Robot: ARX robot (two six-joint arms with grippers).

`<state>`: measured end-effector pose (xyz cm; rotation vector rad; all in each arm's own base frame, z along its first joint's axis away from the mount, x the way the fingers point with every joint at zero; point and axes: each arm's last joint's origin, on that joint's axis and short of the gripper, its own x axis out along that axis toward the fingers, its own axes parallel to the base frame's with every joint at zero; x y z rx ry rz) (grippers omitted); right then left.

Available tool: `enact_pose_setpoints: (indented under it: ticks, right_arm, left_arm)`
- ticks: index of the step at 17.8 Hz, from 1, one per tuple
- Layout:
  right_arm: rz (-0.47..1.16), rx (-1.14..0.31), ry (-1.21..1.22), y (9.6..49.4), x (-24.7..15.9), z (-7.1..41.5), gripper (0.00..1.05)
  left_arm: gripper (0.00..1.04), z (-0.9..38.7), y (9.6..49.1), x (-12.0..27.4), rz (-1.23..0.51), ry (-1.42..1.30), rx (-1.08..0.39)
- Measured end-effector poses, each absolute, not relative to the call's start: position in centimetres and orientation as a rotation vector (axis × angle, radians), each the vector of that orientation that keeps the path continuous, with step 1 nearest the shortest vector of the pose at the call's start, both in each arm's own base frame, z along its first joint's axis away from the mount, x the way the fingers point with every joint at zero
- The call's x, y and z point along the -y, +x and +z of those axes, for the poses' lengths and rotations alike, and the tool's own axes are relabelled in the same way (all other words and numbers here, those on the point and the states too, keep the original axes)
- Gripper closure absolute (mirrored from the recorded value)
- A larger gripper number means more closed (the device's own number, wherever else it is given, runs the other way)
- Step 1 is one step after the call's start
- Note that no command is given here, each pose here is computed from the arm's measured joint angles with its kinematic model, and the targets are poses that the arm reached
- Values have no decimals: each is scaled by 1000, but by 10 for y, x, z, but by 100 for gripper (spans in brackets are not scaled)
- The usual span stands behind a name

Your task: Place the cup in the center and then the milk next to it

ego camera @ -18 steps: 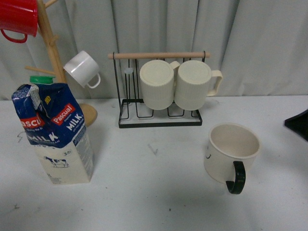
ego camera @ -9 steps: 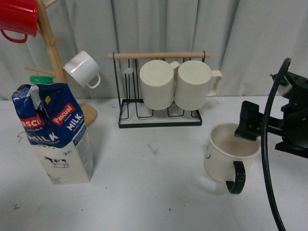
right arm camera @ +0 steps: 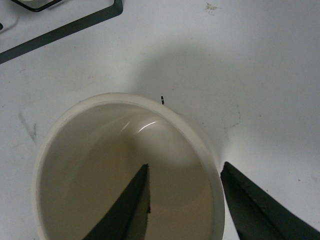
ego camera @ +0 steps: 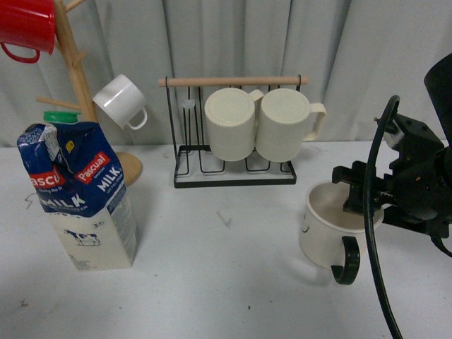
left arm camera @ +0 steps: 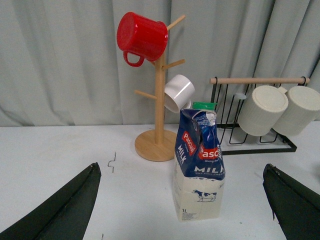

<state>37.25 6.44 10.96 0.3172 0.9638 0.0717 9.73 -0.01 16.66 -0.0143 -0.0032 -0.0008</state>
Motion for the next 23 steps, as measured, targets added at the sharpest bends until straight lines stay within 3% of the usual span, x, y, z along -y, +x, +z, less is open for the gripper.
enact_pose_setpoints:
  ticks: [4,5,10,15,23]
  right_arm:
    - [71,-978,329,369,-62,116,99]
    - [91,-966,335,367,-65,124,102]
    - [201,-917,270,366,-119,168,102]
    - [154,-1003,165,397,-160,141,102]
    - [132,-1036,104,422,-177,121,102]
  left_arm:
    - [7,167,97,0,-1,-14,3]
    - [7,167,97,0,-1,-14,3]
    - [7,167,97,0,-1,-14,3]
    - [7,167,97,0,-1,-14,3]
    - [7,167,97,0,-1,-14,3]
